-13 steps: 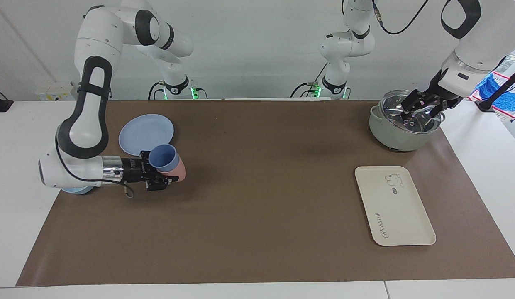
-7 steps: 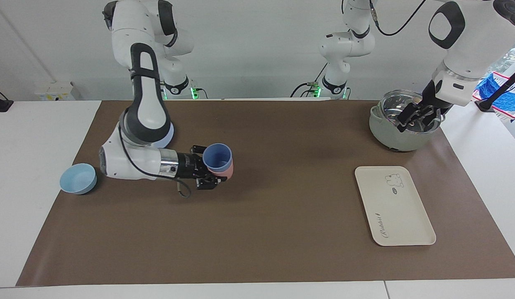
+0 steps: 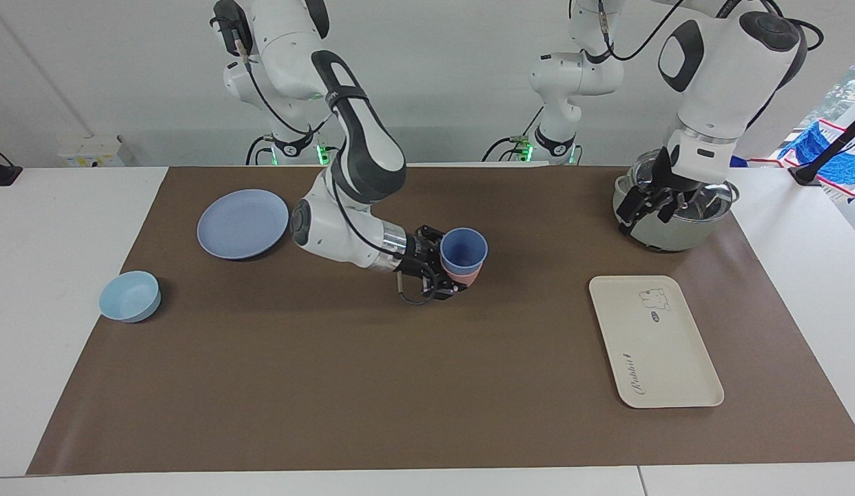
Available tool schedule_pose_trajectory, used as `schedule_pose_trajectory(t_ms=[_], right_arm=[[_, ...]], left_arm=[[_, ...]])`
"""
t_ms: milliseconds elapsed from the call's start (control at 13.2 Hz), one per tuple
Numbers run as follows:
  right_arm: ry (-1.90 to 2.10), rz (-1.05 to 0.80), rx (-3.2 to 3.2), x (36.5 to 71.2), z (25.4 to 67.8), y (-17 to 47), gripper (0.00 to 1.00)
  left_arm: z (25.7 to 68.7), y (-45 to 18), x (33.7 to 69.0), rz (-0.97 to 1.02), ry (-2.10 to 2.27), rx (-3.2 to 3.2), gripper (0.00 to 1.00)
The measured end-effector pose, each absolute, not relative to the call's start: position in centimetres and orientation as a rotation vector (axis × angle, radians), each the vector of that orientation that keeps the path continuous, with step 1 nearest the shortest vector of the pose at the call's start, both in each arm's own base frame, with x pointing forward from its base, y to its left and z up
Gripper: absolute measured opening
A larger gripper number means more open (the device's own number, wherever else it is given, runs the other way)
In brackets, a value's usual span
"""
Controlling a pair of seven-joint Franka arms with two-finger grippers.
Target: Place cup on tray
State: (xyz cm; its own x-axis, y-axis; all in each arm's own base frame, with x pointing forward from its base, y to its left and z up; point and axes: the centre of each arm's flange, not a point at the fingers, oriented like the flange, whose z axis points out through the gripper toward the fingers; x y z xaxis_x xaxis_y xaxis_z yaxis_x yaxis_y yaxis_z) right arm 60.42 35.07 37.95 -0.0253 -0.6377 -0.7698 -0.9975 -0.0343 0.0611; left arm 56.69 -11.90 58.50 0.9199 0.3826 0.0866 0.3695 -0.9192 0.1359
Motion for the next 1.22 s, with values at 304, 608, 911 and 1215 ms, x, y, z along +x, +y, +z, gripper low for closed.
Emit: schedule_pose_trajectory(t_ms=[304,608,911,1215], right_arm=[[1.757,0.763,-1.669,57.7,38.5,39.8,0.79],[1.765,0.73,-1.651,56.9,38.5,41.2,0.79],[1.774,0.732,-1.633,57.2,38.4,40.8,0.79],[1.775,0.732,-1.633,57.2,38.4,40.8,0.79]], left_arm=[[57.5,-20.6,54.6,0.167,0.624,2.907,1.0],[56.1,-25.7,52.8,0.163,0.614,2.891,1.0],[54.9,-26.0,52.3,0.134,0.611,2.907,1.0],[53.4,-27.1,51.6,0.102,0.62,2.918,0.74]])
